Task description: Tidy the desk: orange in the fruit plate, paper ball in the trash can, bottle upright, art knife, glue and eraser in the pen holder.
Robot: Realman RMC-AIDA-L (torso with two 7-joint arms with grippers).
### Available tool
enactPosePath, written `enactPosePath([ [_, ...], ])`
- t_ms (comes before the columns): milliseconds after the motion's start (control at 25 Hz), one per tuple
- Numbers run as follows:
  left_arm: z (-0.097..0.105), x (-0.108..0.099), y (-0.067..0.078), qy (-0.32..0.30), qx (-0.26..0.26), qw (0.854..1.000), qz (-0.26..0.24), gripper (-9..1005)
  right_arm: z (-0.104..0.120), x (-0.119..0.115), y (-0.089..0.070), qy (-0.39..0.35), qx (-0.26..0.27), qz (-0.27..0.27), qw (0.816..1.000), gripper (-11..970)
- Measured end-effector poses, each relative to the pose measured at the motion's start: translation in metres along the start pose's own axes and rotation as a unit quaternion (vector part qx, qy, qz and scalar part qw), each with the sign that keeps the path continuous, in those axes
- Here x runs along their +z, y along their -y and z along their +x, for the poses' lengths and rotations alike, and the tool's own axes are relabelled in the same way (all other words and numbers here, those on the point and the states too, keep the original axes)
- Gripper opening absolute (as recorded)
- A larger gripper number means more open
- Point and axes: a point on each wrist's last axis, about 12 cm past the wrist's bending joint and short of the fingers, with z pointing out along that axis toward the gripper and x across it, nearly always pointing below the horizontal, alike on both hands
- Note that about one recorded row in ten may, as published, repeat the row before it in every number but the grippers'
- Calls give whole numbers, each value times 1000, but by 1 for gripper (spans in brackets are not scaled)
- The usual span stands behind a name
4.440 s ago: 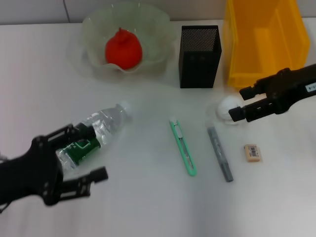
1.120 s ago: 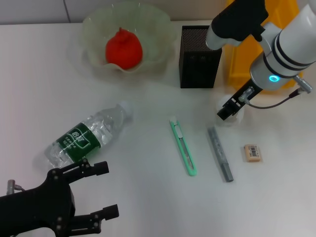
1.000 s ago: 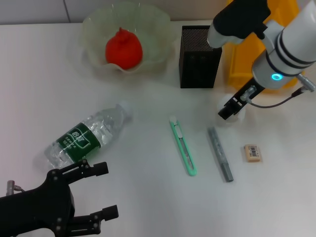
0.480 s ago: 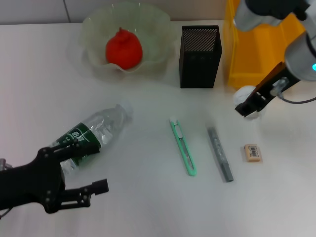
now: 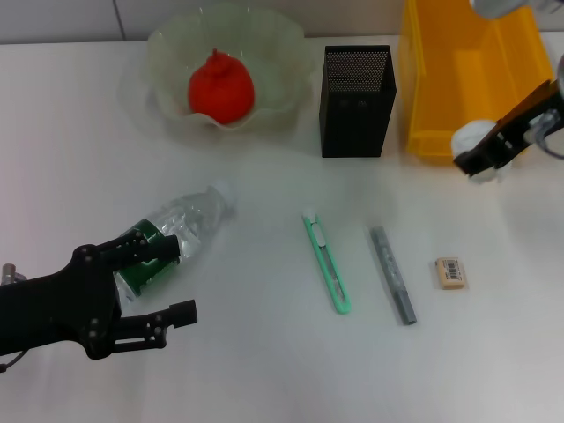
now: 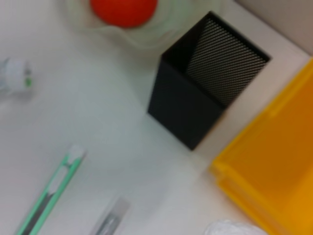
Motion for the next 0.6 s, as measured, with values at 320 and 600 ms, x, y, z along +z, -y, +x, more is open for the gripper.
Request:
enactPosePath([
  [320, 3, -1, 1, -3, 2, 1000, -7, 863, 11, -9, 32, 33, 56, 26, 998, 566],
  [600, 3, 2, 0, -5, 5, 1000, -5, 863, 14, -7, 43, 53, 75, 40, 995, 566],
])
